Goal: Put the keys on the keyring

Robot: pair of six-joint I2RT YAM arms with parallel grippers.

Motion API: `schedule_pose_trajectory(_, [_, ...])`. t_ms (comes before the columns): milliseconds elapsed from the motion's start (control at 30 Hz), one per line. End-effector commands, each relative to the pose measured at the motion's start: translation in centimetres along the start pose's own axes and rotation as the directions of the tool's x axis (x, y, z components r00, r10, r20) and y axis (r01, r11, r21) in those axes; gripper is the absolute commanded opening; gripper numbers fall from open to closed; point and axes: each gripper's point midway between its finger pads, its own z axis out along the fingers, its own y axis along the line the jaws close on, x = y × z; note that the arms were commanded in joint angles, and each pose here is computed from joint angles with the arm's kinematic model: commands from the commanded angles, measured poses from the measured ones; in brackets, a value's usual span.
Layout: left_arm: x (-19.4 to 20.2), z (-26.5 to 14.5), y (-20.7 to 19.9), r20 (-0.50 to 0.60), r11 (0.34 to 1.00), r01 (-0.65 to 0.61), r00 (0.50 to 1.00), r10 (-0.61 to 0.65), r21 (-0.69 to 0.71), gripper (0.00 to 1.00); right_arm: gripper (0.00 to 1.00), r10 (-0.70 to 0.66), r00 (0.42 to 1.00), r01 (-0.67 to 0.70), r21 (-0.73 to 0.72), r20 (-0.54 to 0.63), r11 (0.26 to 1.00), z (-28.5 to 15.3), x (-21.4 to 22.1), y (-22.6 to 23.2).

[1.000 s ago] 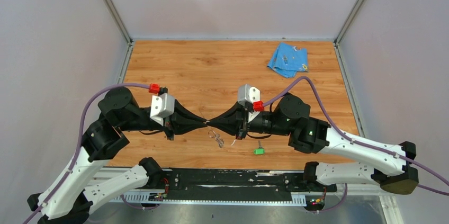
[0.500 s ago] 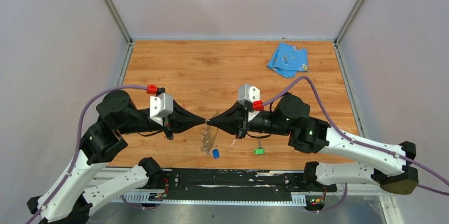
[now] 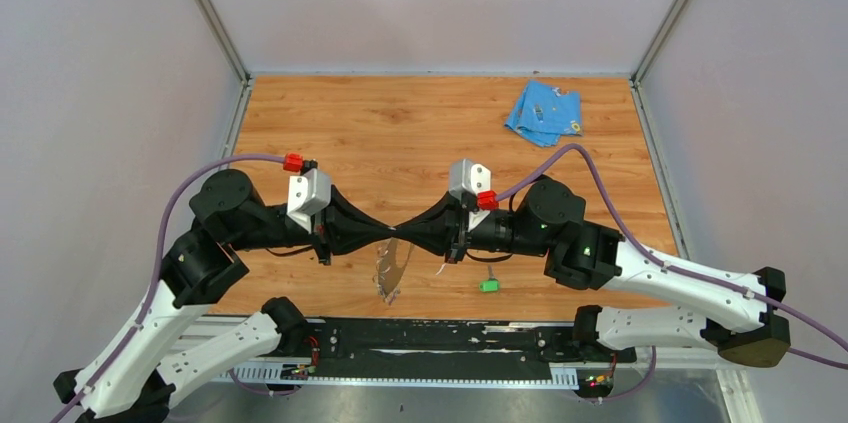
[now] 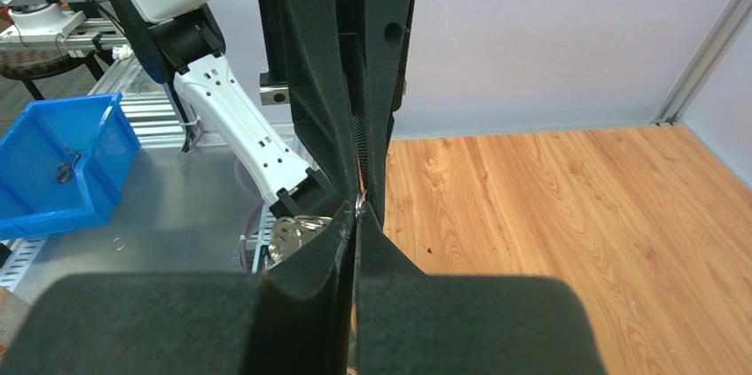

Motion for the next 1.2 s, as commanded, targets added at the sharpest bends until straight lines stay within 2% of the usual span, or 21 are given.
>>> schedule_pose_trajectory(0, [-0.5,0.3,-0.8,0.025,0.998,0.029,0.999,-0.030,0.057,0.10,0.00,-0.014,0.996,0.016,-0.024,0.083,1.000,0.1,-2.8,0.6])
schedule_pose_trajectory(100, [-1.1,0.2,-0.7,0.041,0.998,0.031,0.999,-0.033,0.050,0.00,0.00,-0.012,0.997,0.014,-0.024,0.082,1.000,0.1,-2.8,0.6])
schedule_pose_trajectory(433, [-1.0,-0.4,-0.6,0.026,1.000,0.007,1.000,-0.008,0.029,0.00,0.00,0.003,1.000,-0.003,0.012,0.006,1.000,-0.2,-1.7,0.0])
schedule_pose_trajectory(500, [-0.6,-0.5,-0.4,0.008,1.000,-0.011,1.000,0.011,0.024,0.00,0.11,0.011,1.000,-0.010,0.026,-0.022,1.000,-0.3,-1.5,-0.3])
schedule_pose_trajectory(633, [0.0,-0.7,-0.3,-0.026,1.000,-0.026,0.999,0.027,0.017,0.00,0.24,0.026,0.995,-0.023,0.036,-0.094,0.999,-0.7,-0.9,-0.5])
schedule_pose_trajectory(767, [0.2,-0.8,-0.4,-0.034,1.000,-0.020,0.999,0.020,0.022,0.00,0.30,0.024,0.989,-0.018,0.044,-0.146,0.999,-1.0,-0.9,-0.7])
schedule_pose_trajectory(967, [1.5,-1.0,-0.2,-0.067,0.999,-0.047,0.997,0.048,0.018,0.00,0.26,0.043,0.967,-0.026,0.070,-0.250,0.997,-1.8,0.7,-1.2])
schedule_pose_trajectory(1100, [3.7,-1.9,1.6,-0.146,0.987,-0.147,0.980,0.136,-0.066,0.00,0.36,0.084,0.935,-0.035,0.144,-0.344,0.989,-3.1,5.2,-2.4])
schedule_pose_trajectory(1167, [4.9,-2.8,3.9,-0.223,0.959,-0.229,0.956,0.189,-0.167,0.00,0.39,0.098,0.917,-0.030,0.178,-0.387,0.984,-3.4,7.9,-3.0])
